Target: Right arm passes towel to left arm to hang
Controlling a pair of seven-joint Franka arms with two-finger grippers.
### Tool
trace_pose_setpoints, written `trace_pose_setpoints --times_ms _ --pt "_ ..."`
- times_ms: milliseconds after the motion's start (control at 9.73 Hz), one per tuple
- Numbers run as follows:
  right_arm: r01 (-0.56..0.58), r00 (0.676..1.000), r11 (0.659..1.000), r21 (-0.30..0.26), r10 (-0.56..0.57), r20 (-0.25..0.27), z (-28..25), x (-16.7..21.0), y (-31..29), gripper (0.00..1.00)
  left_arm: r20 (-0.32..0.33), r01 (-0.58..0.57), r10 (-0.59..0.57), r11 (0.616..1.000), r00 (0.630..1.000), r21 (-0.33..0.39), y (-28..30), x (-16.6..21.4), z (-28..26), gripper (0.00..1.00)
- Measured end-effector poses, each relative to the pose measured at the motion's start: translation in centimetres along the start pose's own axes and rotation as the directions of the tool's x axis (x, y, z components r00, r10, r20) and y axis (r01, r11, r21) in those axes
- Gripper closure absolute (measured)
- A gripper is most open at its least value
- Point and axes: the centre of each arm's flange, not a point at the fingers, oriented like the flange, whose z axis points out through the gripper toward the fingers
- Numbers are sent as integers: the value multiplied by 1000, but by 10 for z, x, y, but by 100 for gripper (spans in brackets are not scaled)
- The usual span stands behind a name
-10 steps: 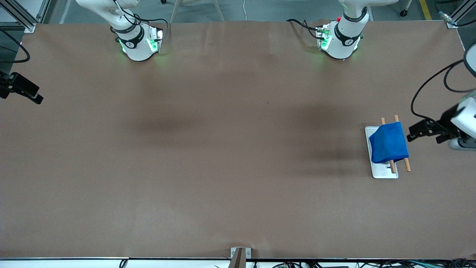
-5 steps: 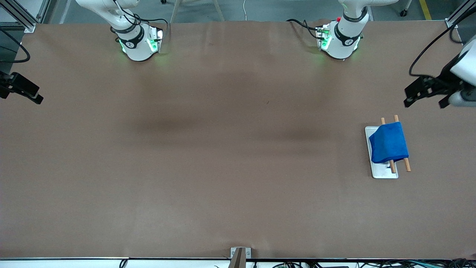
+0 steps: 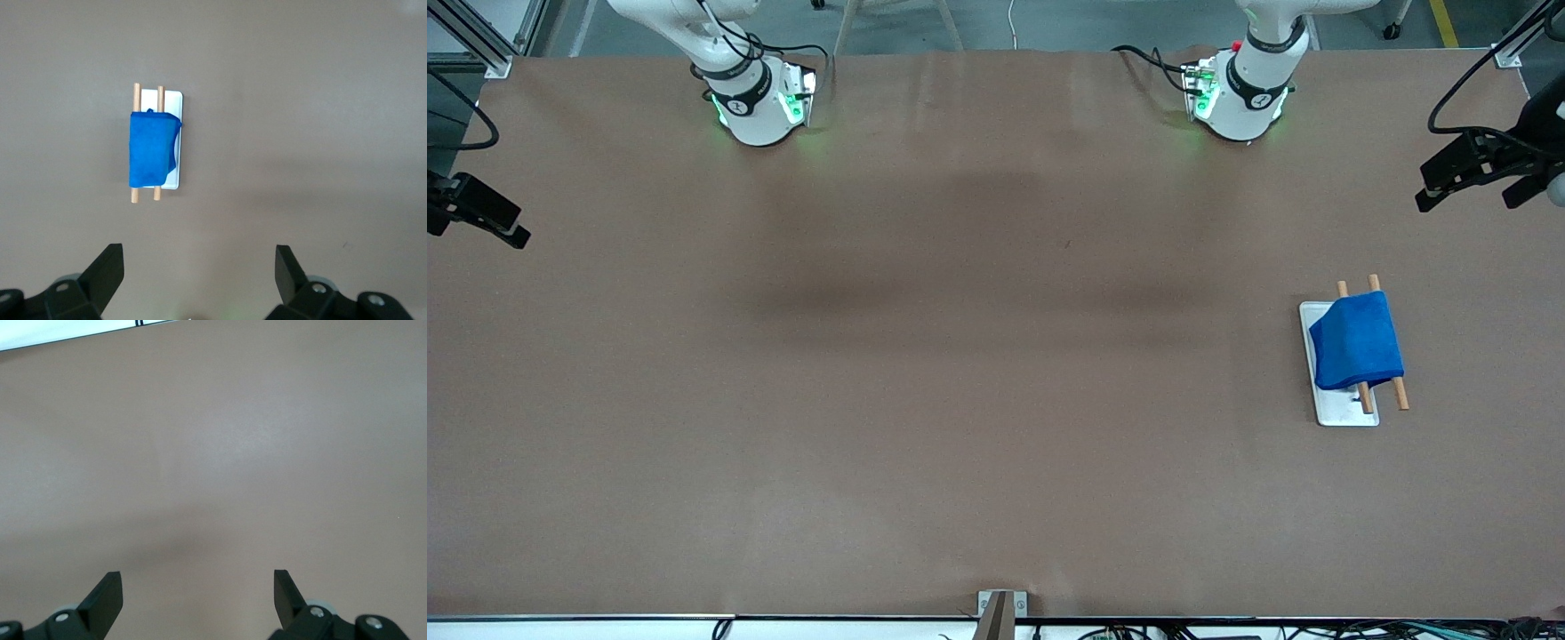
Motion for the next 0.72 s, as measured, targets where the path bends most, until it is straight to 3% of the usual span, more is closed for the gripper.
trace_pose_setpoints --times_ms 719 --pt "0 1000 1000 0 0 0 0 0 0 0 21 -38 38 999 999 -30 1 4 8 0"
